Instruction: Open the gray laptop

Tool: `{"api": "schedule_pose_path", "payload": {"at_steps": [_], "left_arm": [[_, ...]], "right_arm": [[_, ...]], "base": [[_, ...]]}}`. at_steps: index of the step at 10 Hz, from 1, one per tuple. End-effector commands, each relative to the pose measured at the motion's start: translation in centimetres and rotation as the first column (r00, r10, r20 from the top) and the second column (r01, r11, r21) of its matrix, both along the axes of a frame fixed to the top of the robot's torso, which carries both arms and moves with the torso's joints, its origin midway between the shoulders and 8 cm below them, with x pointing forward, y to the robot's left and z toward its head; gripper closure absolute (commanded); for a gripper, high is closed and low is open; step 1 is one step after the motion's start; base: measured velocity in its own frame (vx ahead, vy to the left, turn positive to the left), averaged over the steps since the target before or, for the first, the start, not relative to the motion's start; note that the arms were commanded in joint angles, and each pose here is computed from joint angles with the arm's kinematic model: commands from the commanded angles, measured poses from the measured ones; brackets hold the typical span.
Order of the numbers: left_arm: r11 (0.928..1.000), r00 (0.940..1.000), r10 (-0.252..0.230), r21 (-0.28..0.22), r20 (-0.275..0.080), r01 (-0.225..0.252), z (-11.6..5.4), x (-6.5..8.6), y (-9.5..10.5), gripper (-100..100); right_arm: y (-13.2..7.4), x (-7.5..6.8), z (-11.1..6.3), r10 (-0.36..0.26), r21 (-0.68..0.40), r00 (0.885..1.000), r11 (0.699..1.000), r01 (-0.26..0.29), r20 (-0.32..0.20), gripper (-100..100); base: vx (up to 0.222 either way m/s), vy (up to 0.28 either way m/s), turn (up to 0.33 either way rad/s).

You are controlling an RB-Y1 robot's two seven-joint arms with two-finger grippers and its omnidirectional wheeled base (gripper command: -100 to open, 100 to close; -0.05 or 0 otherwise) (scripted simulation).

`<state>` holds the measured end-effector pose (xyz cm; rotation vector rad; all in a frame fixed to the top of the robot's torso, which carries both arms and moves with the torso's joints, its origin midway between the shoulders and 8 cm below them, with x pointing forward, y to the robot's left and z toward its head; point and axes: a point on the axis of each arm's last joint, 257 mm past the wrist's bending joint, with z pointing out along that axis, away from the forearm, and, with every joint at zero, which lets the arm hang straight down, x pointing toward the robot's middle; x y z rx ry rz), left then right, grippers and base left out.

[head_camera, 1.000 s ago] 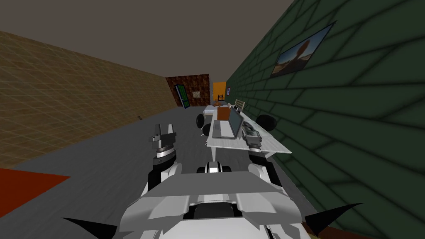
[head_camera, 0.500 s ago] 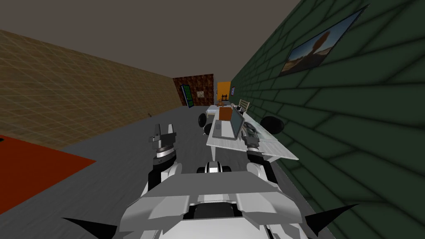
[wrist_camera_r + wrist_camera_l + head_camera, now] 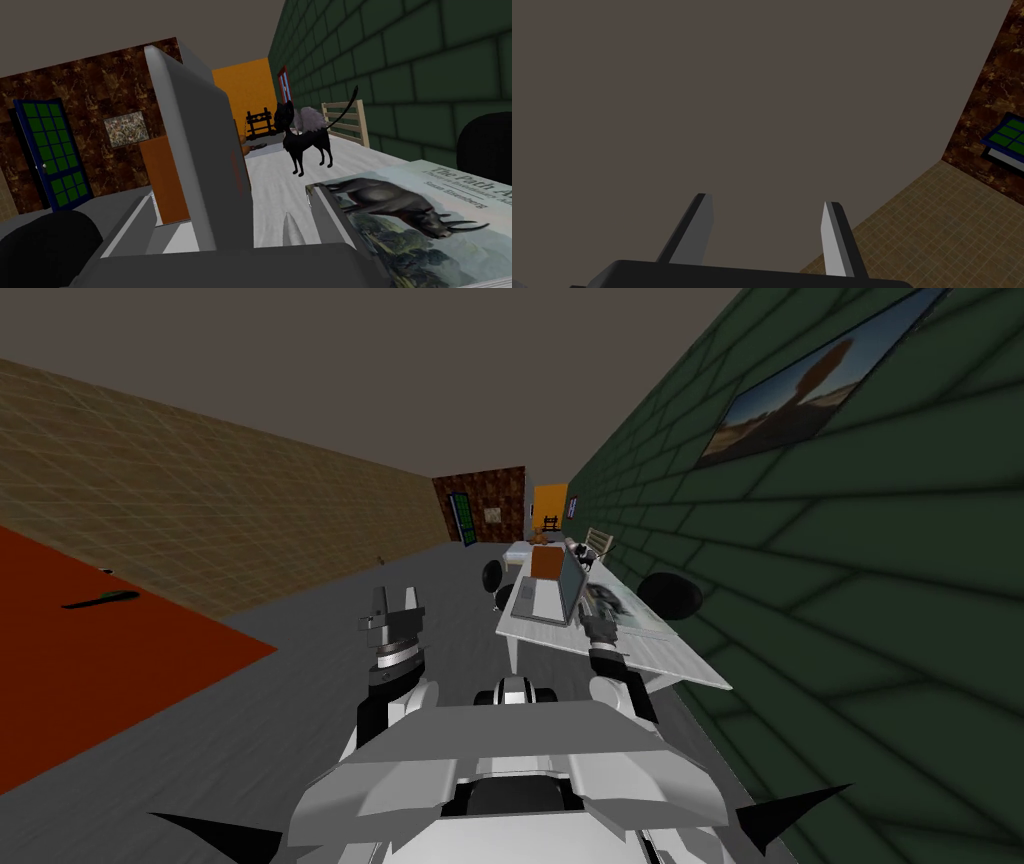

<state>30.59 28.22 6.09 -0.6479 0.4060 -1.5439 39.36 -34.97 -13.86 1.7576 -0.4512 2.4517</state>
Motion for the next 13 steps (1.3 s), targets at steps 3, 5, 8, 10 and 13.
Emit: {"api": "schedule_pose_path", "payload": {"at_steps": [3,5,8,10,13], "left_arm": [[1.0,1.0,0.0,0.0,0.0,0.0,0.0,0.0,0.0,0],[1.0,1.0,0.0,0.0,0.0,0.0,0.0,0.0,0.0,0],[1.0,1.0,0.0,0.0,0.0,0.0,0.0,0.0,0.0,0],[1.0,1.0,0.0,0.0,0.0,0.0,0.0,0.0,0.0,0],[1.0,1.0,0.0,0.0,0.0,0.0,0.0,0.0,0.0,0]], "right_arm": [[1.1,1.5,-1.4,0.06,0.234,0.997,0.97,-0.069,0.044,-100],[1.5,1.9,-1.7,0.074,0.295,0.995,0.951,-0.088,0.059,-100],[2.7,3.0,-2.4,0.102,0.442,0.99,0.887,-0.137,0.101,-100],[3.5,3.6,-2.8,0.111,0.517,0.986,0.841,-0.161,0.127,-100],[4.1,4.1,-3.1,0.113,0.566,0.983,0.805,-0.175,0.144,-100]], "base": [[-0.041,-0.085,0.138],[-0.058,-0.106,0.163],[-0.052,-0.093,0.176],[-0.067,-0.086,0.141],[-0.044,-0.063,0.11]]}}
